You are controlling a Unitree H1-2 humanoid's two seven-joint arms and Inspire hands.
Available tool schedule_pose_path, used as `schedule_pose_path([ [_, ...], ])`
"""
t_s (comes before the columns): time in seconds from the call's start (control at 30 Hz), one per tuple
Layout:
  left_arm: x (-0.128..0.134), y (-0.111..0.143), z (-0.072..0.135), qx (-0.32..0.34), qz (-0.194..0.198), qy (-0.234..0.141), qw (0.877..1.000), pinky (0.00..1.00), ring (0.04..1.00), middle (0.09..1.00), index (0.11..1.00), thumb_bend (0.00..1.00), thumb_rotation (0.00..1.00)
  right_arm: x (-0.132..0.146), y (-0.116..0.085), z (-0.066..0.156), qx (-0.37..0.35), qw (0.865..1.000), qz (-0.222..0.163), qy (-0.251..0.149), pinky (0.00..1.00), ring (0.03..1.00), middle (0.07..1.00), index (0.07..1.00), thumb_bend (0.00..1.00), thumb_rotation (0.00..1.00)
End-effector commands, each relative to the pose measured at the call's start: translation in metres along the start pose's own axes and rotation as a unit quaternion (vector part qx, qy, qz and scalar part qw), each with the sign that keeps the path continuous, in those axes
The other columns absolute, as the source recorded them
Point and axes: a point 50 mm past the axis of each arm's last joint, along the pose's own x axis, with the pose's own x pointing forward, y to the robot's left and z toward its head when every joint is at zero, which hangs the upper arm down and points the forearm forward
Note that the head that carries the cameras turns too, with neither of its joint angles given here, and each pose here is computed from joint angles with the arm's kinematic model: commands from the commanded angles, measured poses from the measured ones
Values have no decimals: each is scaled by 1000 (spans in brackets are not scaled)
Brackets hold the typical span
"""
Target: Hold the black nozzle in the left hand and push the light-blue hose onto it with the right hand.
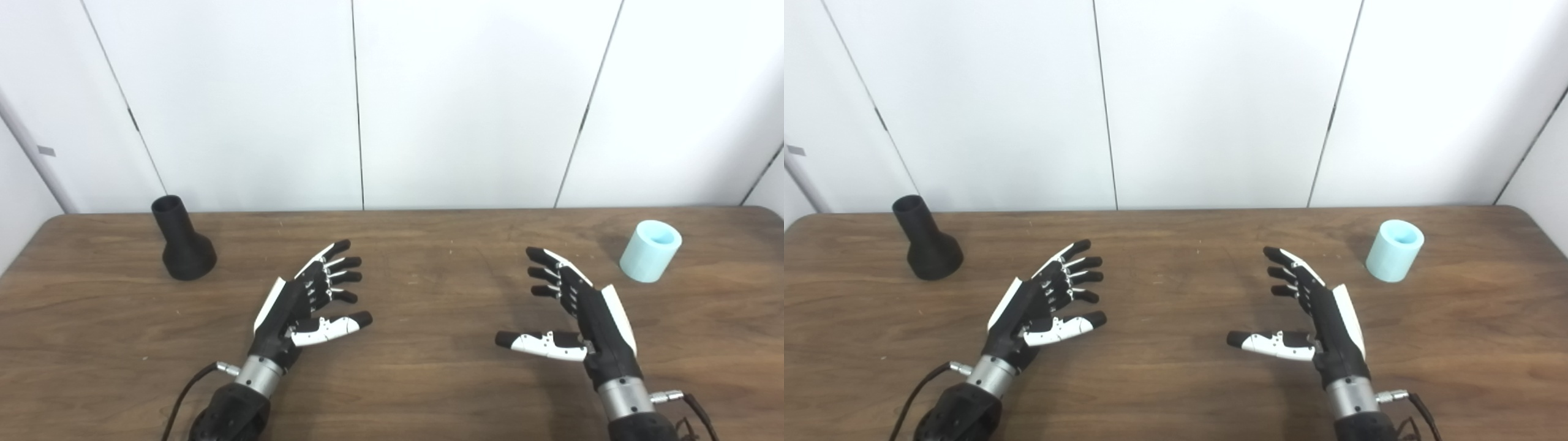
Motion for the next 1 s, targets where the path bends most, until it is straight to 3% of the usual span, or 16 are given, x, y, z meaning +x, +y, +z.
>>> schedule_pose_path([
  [0.0, 12, 2, 20, 7, -4, -44, 999, 571, 731, 791, 838, 772, 58, 6, -2, 16, 3, 999, -6, -37, 719, 822, 860, 817, 781, 118],
  [0.5, 13, -1, 21, 4, -2, -42, 999, 517, 690, 743, 796, 757, 29, 7, -3, 14, 7, 999, -6, -32, 717, 823, 844, 798, 775, 109],
  [0.97, 31, -37, 0, 4, 0, -18, 1000, 515, 680, 709, 723, 770, 60, 4, -28, -3, 8, 1000, 5, -29, 727, 838, 875, 817, 714, 38],
])
